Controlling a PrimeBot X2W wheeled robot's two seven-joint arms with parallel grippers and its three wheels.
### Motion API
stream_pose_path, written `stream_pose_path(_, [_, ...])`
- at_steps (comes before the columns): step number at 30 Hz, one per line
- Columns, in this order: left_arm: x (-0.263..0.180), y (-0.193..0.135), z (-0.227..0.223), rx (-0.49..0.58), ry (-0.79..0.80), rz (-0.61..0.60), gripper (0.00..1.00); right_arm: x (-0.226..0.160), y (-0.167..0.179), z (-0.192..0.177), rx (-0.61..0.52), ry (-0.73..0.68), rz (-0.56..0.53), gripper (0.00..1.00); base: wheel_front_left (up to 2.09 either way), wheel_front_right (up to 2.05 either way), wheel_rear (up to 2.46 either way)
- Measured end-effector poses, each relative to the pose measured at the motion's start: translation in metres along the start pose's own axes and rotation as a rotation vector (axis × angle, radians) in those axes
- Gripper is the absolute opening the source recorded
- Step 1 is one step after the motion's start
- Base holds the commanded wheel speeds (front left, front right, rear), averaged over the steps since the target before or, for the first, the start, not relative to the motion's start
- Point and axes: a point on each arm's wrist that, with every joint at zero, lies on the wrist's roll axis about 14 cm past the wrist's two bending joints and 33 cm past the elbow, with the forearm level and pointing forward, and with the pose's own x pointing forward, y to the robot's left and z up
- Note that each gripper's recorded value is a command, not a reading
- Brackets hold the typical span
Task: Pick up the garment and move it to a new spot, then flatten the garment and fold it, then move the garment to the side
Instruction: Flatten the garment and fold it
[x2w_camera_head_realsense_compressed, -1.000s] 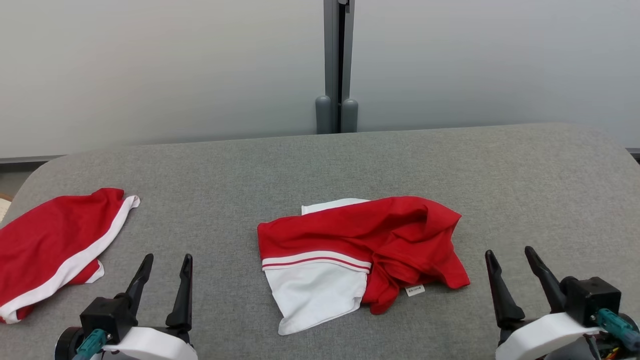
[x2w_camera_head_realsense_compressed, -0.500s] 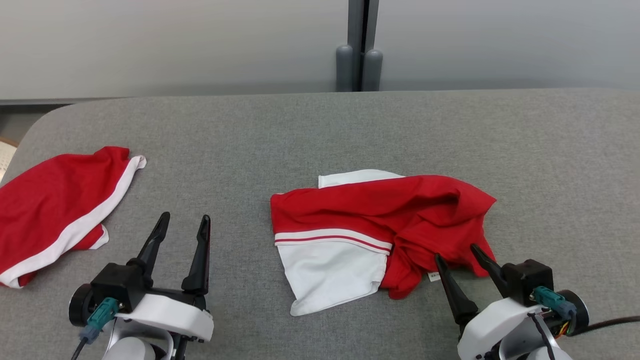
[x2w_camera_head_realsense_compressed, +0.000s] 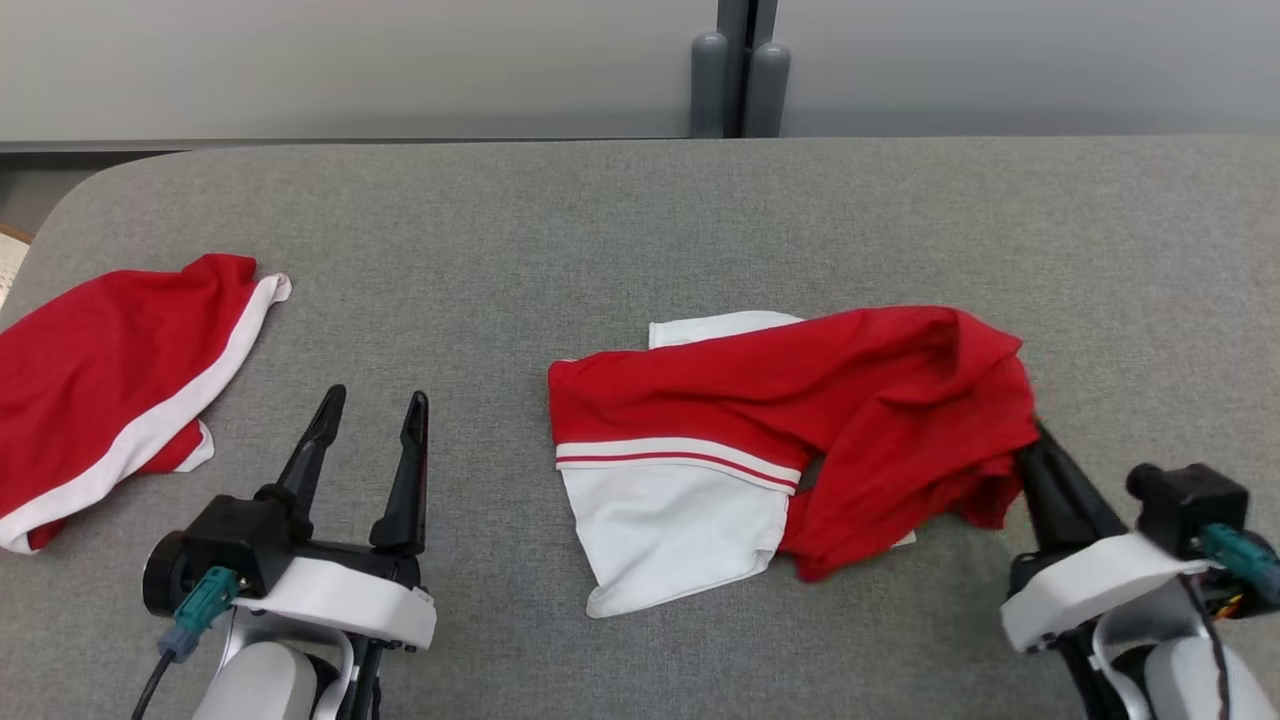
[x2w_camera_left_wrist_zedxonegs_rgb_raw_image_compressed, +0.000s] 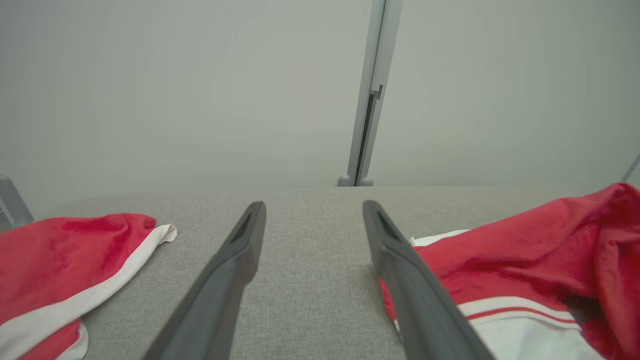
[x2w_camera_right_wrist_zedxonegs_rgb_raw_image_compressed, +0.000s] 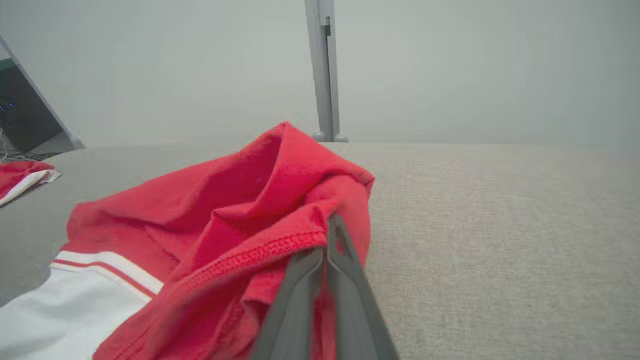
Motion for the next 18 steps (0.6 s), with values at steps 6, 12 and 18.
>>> stream_pose_path(6, [0.013,-0.004,-0.001,0.001,-0.005,-0.015,1.0,0.007,-0.062,0.024,0.002,-0.061,-0.154,0.0,0.0,0.0,0.0])
stream_pose_path(12, [0.029,-0.004,-0.008,-0.002,0.002,-0.02,1.0,0.021,-0.112,0.01,0.052,-0.023,-0.272,0.0,0.0,0.0,0.0])
stream_pose_path(18, [0.037,0.002,-0.018,0.005,0.021,-0.005,1.0,0.035,-0.121,-0.02,0.082,0.034,-0.284,1.0,0.0,0.0,0.0])
